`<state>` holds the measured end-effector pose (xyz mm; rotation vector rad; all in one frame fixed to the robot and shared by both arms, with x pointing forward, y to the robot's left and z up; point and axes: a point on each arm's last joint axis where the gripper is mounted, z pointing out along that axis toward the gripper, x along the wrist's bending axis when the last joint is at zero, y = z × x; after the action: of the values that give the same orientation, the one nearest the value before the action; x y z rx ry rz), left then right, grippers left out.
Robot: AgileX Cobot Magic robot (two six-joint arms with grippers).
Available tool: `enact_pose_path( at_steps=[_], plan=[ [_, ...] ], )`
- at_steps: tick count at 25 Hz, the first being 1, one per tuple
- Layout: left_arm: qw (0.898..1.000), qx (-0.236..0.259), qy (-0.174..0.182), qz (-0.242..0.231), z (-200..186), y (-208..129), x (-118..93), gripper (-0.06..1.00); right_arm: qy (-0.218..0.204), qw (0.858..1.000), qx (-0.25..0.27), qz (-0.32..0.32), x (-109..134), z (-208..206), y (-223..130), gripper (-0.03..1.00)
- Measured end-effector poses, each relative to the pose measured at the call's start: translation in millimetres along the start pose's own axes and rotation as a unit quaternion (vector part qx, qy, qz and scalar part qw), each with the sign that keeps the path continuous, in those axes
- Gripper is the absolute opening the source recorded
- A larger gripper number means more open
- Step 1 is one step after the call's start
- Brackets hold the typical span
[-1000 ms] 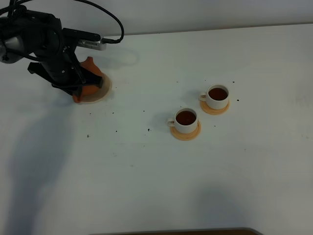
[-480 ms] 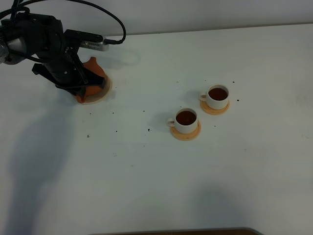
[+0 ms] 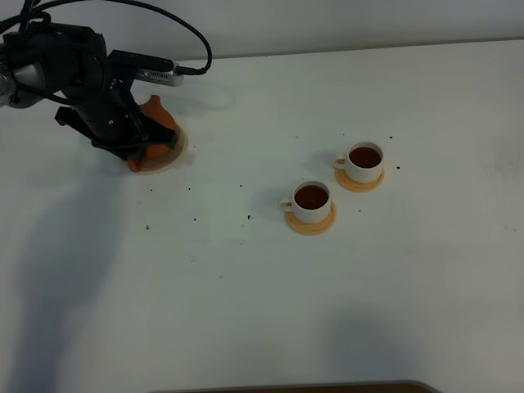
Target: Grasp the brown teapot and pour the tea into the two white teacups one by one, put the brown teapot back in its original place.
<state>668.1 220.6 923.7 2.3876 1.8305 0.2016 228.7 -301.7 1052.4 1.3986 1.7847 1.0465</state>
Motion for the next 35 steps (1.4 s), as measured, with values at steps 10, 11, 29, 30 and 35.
enact_pose_path(
  at_steps=[10,11,29,30,35],
  plan=[
    [1.000,0.017,0.000,0.002,-24,-2,0,0.43,0.000,1.000,0.000,0.000,0,0,0,0.24],
    [1.000,0.026,0.001,0.003,-28,-4,0,0.43,0.000,1.000,0.000,0.000,0,0,0,0.24],
    [0.995,0.085,-0.046,-0.015,-142,-100,-13,0.37,0.000,1.000,0.000,0.000,0,0,0,0.24],
    [0.995,0.090,-0.046,-0.017,-144,-112,-14,0.36,0.000,1.000,0.000,0.000,0,0,0,0.24],
    [0.993,0.105,-0.045,-0.038,-153,-173,-18,0.36,0.000,1.000,0.000,0.000,0,0,0,0.24]
  ],
)
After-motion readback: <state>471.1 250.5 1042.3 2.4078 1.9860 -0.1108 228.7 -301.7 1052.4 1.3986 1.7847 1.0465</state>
